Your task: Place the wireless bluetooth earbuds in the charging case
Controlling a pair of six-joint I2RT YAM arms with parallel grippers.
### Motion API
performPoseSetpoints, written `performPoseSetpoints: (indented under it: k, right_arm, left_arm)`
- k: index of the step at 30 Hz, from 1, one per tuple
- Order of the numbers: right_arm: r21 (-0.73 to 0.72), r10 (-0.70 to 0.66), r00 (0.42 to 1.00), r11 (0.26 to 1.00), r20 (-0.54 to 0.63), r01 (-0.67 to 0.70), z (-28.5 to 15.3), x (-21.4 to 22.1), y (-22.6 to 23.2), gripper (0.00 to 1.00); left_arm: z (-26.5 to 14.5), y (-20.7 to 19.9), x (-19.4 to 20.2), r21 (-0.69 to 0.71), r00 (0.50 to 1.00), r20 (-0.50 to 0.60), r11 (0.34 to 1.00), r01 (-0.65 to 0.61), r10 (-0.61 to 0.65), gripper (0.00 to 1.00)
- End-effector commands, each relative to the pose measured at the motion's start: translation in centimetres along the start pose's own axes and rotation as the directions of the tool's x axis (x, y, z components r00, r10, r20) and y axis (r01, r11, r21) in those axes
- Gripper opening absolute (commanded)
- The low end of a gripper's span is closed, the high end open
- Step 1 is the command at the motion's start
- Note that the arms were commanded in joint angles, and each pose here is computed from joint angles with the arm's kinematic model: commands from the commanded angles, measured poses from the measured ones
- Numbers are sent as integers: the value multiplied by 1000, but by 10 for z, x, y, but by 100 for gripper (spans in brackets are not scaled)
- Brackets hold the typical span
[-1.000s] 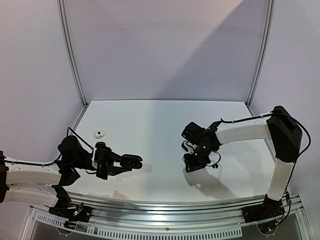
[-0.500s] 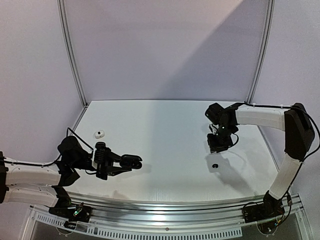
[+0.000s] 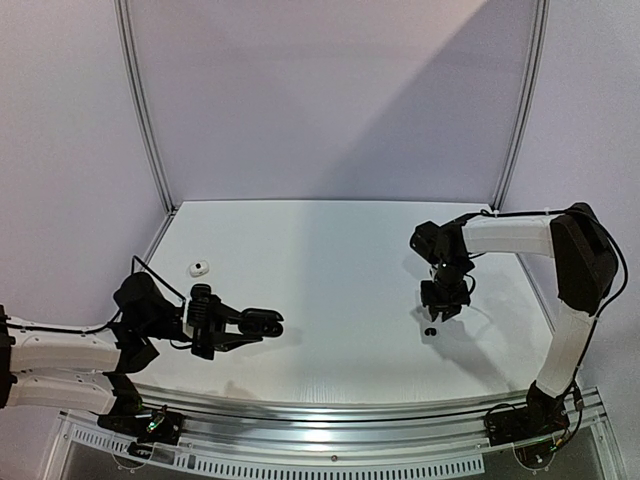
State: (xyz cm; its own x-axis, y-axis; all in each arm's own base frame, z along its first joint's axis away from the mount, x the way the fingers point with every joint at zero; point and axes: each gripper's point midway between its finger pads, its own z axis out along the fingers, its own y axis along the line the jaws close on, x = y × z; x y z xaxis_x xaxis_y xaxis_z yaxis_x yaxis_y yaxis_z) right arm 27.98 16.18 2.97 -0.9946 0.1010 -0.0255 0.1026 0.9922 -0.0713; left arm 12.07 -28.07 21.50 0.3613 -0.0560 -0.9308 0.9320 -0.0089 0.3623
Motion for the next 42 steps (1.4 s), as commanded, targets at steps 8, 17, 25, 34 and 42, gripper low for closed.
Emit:
performPoseSetpoints:
  k: [8,17,25,34,42]
  right_arm:
    - [-26,46,997,999,-62,-48,9,20,-3,20]
    - [-6,54,999,999,-3,-54,-11,4,-4,20]
    - [-59,104,995,993,-8,-104,-14,9,1,21]
    - [-60,109,994,992,-26,-111,-7,16,0,22]
    - [-66,104,994,992,-18,-105,-8,14,1,23]
  left_arm:
    - [-3,-1,5,-9,1000,-14,1000,7,-7,0]
    - [-3,-1,5,-8,1000,-14,1000,7,-8,0]
    - [-3,0,6,-12,1000,-16,1000,8,-8,0]
    - [-3,2,6,-33,1000,-16,999,-16,16,0]
    - [-4,-5,7,3,999,-9,999,-53,53,0]
